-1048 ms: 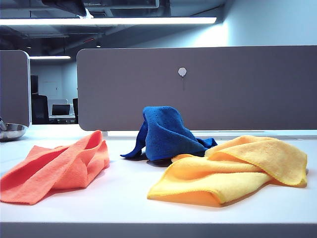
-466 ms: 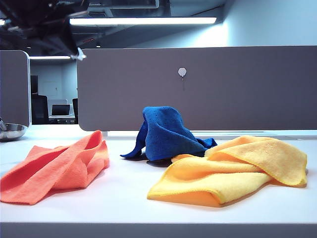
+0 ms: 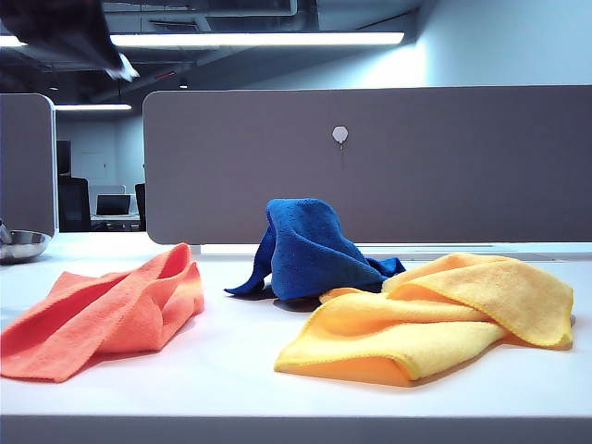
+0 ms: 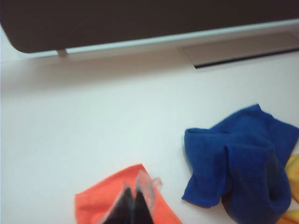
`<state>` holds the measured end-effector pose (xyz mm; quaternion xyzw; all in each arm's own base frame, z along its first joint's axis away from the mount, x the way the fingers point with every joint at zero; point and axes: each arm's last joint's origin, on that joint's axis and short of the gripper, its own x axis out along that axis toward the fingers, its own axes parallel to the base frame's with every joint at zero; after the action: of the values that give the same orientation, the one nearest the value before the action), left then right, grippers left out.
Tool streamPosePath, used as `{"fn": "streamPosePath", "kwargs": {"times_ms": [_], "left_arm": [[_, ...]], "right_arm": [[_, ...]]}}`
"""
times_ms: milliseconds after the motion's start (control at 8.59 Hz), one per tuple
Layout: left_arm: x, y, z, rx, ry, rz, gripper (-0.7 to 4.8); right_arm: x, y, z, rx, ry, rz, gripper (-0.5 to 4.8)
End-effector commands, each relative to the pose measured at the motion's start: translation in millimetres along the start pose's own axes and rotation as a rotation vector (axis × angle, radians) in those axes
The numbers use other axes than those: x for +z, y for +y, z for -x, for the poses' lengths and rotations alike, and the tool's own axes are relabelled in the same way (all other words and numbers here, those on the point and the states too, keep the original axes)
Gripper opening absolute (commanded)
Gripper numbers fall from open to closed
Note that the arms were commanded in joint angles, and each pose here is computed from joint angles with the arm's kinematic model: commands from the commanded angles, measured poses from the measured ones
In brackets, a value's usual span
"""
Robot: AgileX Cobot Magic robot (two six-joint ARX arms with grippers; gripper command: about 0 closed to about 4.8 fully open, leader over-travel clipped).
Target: Pick up a rag that is the same color as the top surface of the Rubik's Cube and cover the cube with it.
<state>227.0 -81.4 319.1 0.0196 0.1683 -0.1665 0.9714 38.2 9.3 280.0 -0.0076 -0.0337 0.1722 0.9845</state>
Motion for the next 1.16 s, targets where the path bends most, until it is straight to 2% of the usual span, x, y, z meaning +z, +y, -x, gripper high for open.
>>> {"fn": "streamPosePath", "kwargs": {"times_ms": [116,233,349,582,815,1164], "left_arm": [[4,2.1,47,0.067,-0.053,0.029,-0.06],[-20,2.8,57,0.072,-0.055,0.073,-0.06],[-33,3.0,63,0.072,-0.052,0.084,-0.06],[-39,3.7,74,0.088,-0.078,0.090,-0.06],[-65,4.8,82,0.110,-0.087,0.099,-0.06],[-87,5.4,91,0.111,-0.109,0.117,-0.06]], "right_arm": [[-32,-9,-21,0.002,-0.041,-0.028,-0.01],[-41,-12,-27,-0.028,-0.078,-0.053,-0.01],[-50,-15,-32,-0.032,-0.117,-0.090,-0.02],[-62,-16,-36,-0.038,-0.121,-0.096,-0.02],[-67,-18,-38,-0.072,-0.152,-0.112,-0.02],[-73,-15,-42,-0.120,-0.173,-0.130,-0.02]]}}
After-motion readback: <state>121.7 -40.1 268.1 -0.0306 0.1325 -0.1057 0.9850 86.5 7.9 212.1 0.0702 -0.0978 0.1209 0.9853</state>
